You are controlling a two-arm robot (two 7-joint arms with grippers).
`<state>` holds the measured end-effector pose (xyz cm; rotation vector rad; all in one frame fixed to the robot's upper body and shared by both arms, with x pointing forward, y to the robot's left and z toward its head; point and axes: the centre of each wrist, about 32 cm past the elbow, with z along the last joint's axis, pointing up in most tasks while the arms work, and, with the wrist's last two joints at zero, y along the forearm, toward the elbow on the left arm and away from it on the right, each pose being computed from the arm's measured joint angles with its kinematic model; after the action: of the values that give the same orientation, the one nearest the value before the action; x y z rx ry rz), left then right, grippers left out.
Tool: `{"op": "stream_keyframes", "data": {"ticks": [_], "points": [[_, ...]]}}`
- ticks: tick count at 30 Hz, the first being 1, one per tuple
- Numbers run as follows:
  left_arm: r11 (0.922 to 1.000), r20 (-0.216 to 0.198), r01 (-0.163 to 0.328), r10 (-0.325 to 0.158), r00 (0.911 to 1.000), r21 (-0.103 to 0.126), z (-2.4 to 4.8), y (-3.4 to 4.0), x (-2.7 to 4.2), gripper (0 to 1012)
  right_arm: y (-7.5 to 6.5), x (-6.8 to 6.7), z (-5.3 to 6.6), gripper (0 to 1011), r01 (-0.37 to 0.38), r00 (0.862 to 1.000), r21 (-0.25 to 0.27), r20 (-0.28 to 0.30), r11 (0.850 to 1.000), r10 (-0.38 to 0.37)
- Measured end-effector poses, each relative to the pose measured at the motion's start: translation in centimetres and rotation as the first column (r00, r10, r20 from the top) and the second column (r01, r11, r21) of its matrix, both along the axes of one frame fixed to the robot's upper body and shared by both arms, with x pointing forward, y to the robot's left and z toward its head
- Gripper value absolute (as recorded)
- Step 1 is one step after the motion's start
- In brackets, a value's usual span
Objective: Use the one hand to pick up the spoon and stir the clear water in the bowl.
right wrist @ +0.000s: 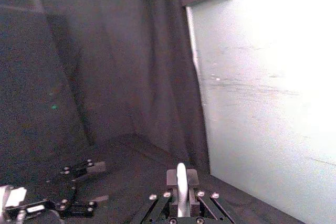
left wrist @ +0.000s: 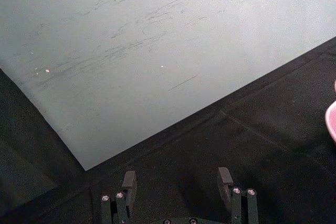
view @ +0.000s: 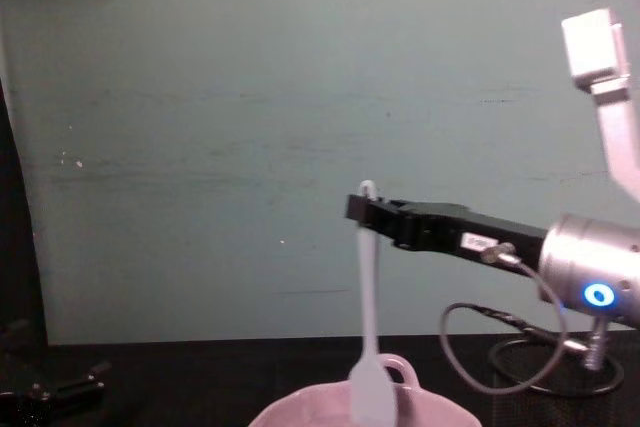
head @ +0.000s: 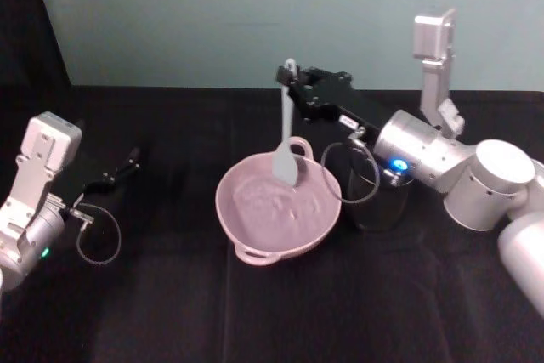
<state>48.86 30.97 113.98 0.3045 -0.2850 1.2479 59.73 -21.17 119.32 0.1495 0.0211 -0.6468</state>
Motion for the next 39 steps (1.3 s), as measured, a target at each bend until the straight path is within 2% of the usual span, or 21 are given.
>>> {"op": "stream_keyframes", "data": {"ticks": [2,5,12,17,26,30,39], "points": [[1.0000,0.000,0.000,0.000,1.0000,0.000,0.00,0.00,0.00,1011,-0.9,-0.4,0.2,116,0.024,1.000,-0.010,0.000,1.000,-0.024],[1.0000,0.000,0.000,0.000,1.0000,0.000,0.00,0.00,0.00,1011,-1.5,-1.0,0.4,117,0.035,0.999,-0.024,0.002,0.999,-0.035],[1.0000,0.000,0.000,0.000,1.0000,0.000,0.00,0.00,0.00,1011,-1.8,-2.1,0.7,116,0.029,1.000,-0.046,0.003,0.999,-0.029],[1.0000,0.000,0.000,0.000,1.0000,0.000,0.00,0.00,0.00,1011,-0.9,-3.2,0.4,116,-0.004,1.000,-0.046,-0.011,0.999,0.004],[1.0000,0.000,0.000,0.000,1.0000,0.000,0.00,0.00,0.00,1011,1.9,-4.2,0.0,116,-0.088,0.996,-0.027,-0.024,0.996,0.088],[1.0000,0.000,0.000,0.000,1.0000,0.000,0.00,0.00,0.00,1011,3.0,-3.8,0.0,116,-0.116,0.993,-0.017,-0.019,0.993,0.115],[1.0000,0.000,0.000,0.000,1.0000,0.000,0.00,0.00,0.00,1011,3.7,-2.3,-0.4,116,-0.105,0.994,0.016,-0.010,0.994,0.106]]}}
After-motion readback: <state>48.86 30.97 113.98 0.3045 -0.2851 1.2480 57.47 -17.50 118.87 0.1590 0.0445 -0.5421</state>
